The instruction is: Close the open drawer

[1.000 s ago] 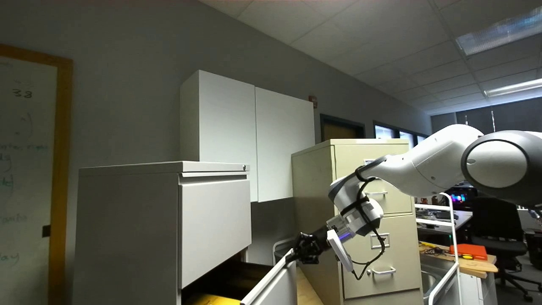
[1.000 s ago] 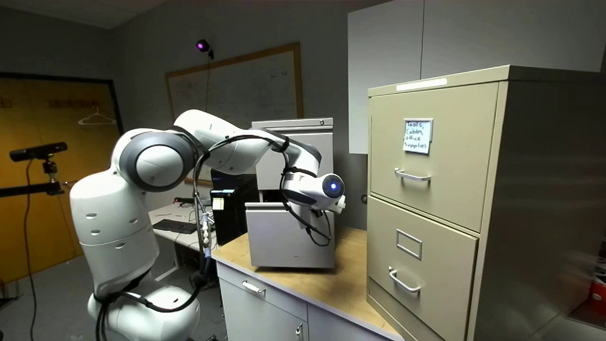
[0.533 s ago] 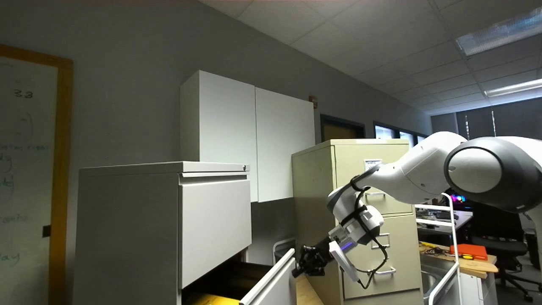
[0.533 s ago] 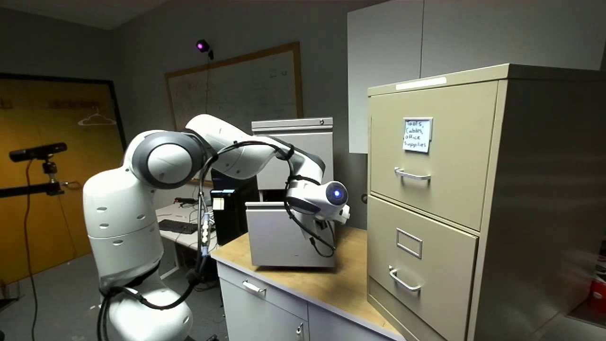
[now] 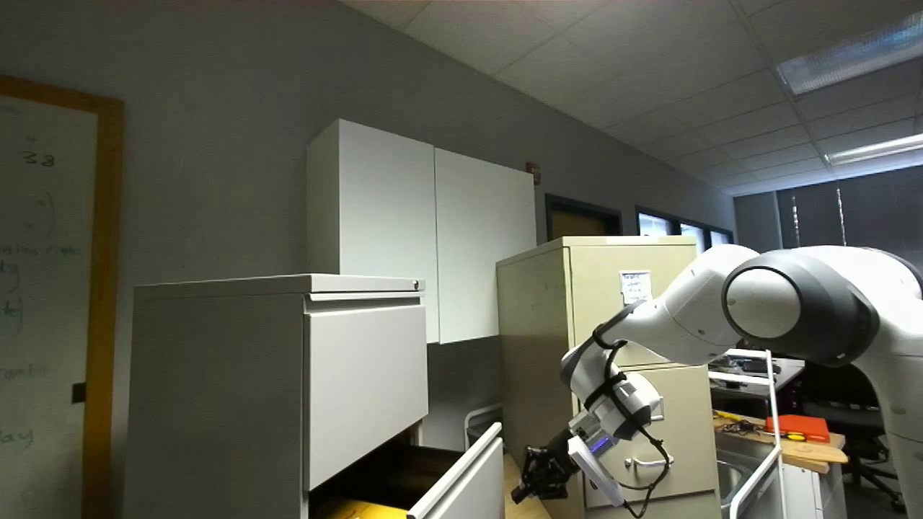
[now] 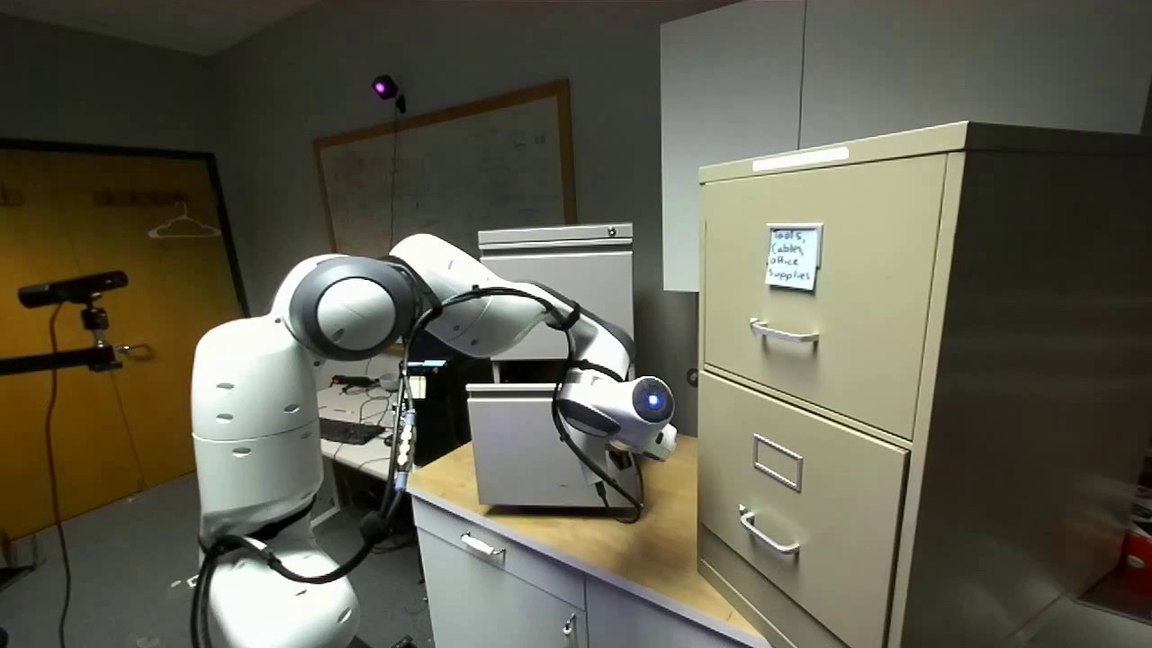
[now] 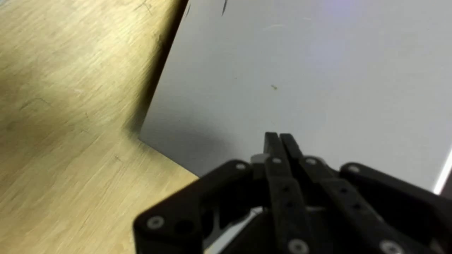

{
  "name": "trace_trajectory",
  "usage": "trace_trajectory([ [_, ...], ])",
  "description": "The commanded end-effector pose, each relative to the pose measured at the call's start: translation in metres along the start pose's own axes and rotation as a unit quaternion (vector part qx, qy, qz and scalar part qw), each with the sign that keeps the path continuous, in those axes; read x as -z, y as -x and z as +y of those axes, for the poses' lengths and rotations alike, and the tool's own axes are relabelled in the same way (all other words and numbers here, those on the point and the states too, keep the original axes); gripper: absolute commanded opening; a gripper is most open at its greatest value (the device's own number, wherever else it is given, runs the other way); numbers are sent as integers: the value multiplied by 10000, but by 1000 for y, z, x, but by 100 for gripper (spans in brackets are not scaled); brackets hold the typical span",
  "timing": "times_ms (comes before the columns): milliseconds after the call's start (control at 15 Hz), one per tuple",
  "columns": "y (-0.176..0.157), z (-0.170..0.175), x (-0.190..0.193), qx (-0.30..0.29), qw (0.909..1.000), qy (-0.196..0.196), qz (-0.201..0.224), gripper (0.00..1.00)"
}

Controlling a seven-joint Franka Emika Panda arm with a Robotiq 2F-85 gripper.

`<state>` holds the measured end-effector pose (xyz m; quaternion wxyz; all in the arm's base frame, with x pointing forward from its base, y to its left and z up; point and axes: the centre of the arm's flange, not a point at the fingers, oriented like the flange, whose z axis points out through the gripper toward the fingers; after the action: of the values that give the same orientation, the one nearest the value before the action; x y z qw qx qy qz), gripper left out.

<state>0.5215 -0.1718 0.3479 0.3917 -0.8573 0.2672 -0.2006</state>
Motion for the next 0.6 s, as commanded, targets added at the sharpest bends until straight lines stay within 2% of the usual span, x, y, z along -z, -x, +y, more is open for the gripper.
trace_trajectory([
  [0, -16, -35, 2, 152, 9995, -258, 123, 5],
  [267, -27, -68, 4, 416, 9980, -426, 223, 5],
  [533, -31, -73, -2, 374, 9973, -587, 222, 5],
])
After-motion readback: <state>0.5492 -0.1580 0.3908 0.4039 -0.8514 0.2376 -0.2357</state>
